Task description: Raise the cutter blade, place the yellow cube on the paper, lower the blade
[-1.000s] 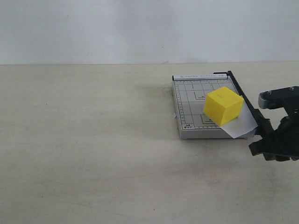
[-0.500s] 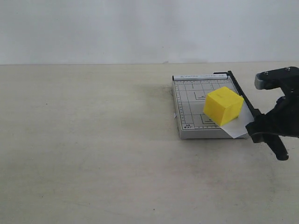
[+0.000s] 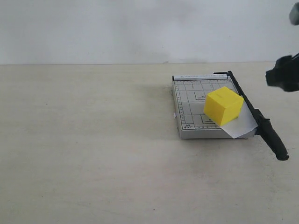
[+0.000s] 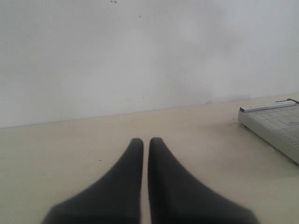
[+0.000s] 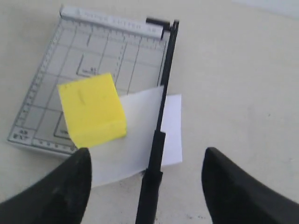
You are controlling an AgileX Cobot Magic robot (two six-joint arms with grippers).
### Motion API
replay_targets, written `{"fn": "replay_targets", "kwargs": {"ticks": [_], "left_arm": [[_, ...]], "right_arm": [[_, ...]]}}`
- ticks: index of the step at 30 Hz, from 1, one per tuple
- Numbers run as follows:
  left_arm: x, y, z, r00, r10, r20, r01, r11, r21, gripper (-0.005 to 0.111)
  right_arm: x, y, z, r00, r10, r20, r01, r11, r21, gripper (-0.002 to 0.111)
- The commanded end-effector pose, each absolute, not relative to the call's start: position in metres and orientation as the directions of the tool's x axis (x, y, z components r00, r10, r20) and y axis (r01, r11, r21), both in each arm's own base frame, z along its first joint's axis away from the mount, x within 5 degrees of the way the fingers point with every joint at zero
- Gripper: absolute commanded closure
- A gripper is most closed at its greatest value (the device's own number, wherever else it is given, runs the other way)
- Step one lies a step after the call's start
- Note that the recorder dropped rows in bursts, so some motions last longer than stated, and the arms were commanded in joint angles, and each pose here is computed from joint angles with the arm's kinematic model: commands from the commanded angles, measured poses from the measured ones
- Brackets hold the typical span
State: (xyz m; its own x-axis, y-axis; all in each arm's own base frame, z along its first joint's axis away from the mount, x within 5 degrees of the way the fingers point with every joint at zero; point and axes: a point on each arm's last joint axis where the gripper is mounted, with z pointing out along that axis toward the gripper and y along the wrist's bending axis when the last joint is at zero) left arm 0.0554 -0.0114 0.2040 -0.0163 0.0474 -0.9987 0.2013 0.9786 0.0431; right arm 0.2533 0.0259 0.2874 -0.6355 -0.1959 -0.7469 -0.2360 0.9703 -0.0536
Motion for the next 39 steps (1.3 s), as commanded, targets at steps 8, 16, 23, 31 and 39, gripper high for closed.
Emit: {"fn": "replay_targets", "kwargs": {"ticks": [8,16,23,31,39], "left_arm": [[0.055,-0.011,0.203,-0.018,0.042,-0.999,0.201,0.979,0.038,0.102],[0.055,-0.011,0.203,-0.018,0.042,-0.999,0.201,0.979,0.038,0.102],[0.055,-0.011,0.203,-0.018,0.042,-0.999,0.201,0.979,0.038,0.102],[0.055,-0.011,0.203,-0.018,0.042,-0.999,0.201,0.979,0.038,0.102],[0.055,-0.011,0.203,-0.018,0.042,-0.999,0.201,0.979,0.038,0.102]], "right_arm": [[0.128,0.029,0.326,-0.271,-0.079,-0.959,-0.3,0.954,0.006,0.108],[0.052,0.028,0.289,-0.133,0.1,-0.986,-0.313,0.94,0.137,0.108],[0.024,0.029,0.28,-0.071,0.17,-0.983,-0.358,0.915,0.184,0.108],[0.024,0.029,0.281,-0.066,0.172,-0.983,-0.356,0.916,0.184,0.108],[0.028,0.028,0.274,-0.075,0.179,-0.981,-0.343,0.919,0.194,0.108]]}}
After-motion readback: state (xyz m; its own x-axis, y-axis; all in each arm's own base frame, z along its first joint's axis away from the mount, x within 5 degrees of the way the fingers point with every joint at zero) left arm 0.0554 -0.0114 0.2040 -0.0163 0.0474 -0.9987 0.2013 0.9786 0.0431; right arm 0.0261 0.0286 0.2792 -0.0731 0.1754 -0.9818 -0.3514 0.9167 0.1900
